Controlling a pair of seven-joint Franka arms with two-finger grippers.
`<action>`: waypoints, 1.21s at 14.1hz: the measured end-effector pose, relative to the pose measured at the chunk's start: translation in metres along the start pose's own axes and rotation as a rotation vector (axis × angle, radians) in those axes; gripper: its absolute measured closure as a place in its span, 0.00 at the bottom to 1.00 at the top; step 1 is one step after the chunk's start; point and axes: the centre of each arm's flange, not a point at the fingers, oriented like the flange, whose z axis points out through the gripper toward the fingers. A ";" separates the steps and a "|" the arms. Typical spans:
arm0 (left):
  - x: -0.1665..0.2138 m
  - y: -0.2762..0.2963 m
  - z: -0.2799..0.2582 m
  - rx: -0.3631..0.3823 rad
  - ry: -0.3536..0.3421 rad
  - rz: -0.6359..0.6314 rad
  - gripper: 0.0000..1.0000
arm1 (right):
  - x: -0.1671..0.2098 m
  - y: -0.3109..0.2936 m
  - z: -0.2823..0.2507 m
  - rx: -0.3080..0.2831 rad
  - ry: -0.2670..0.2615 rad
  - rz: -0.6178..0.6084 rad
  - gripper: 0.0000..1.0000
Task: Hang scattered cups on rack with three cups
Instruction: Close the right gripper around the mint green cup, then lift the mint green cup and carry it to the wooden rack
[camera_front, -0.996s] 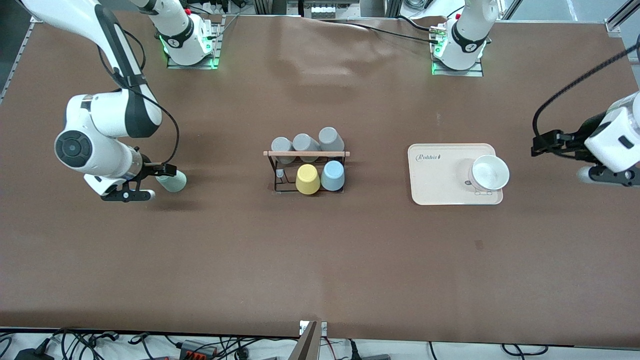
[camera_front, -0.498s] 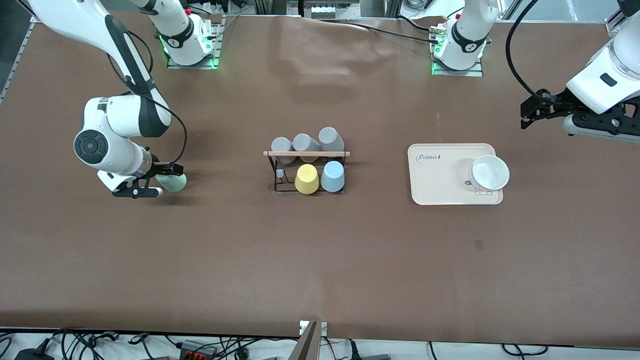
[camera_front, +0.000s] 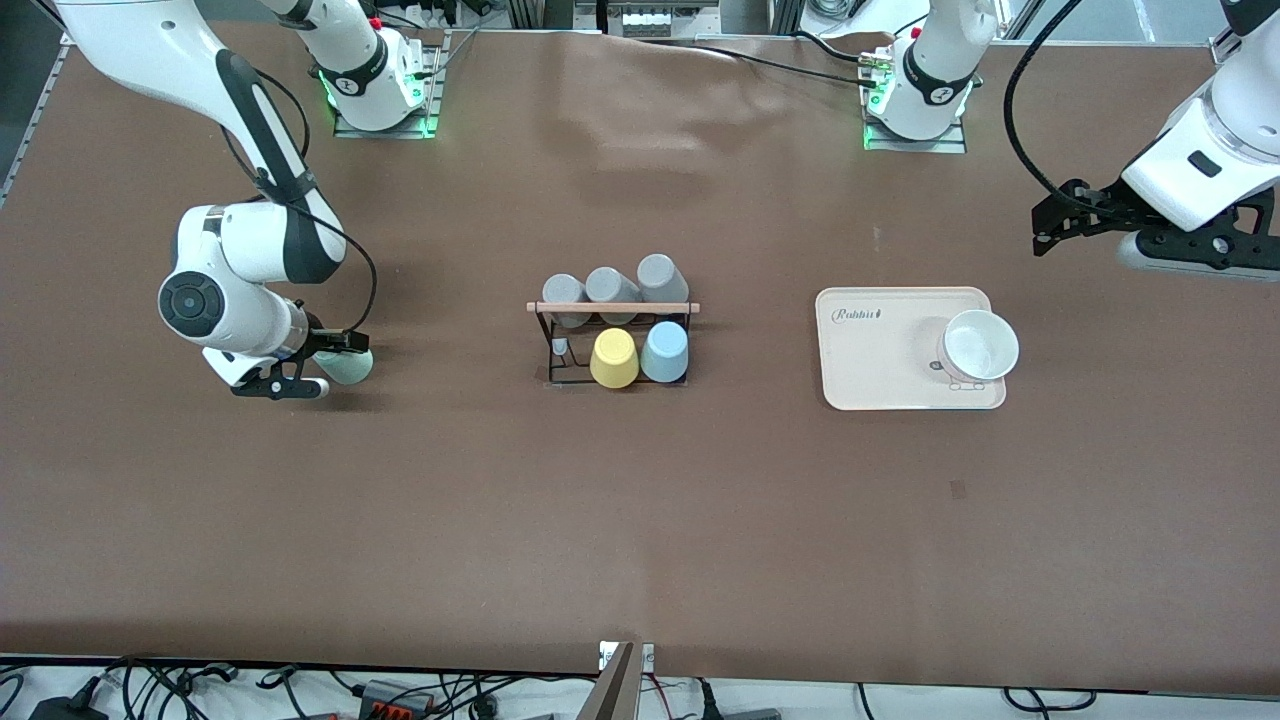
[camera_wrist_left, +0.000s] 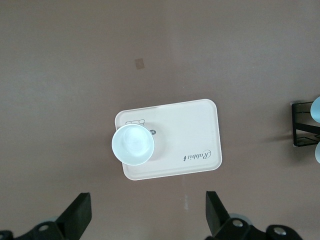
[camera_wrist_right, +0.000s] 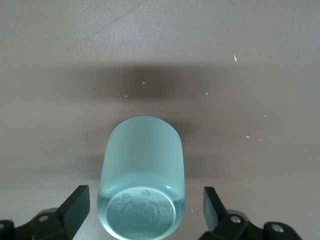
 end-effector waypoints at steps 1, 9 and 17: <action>0.000 0.000 0.000 0.000 0.000 0.000 0.00 | 0.000 0.000 0.000 0.000 0.003 0.000 0.00; 0.000 0.000 0.000 0.000 0.001 -0.001 0.00 | 0.006 0.000 -0.007 0.002 0.021 0.001 0.33; 0.000 -0.002 0.000 0.000 0.001 -0.004 0.00 | 0.041 -0.043 -0.143 0.038 0.015 -0.039 0.33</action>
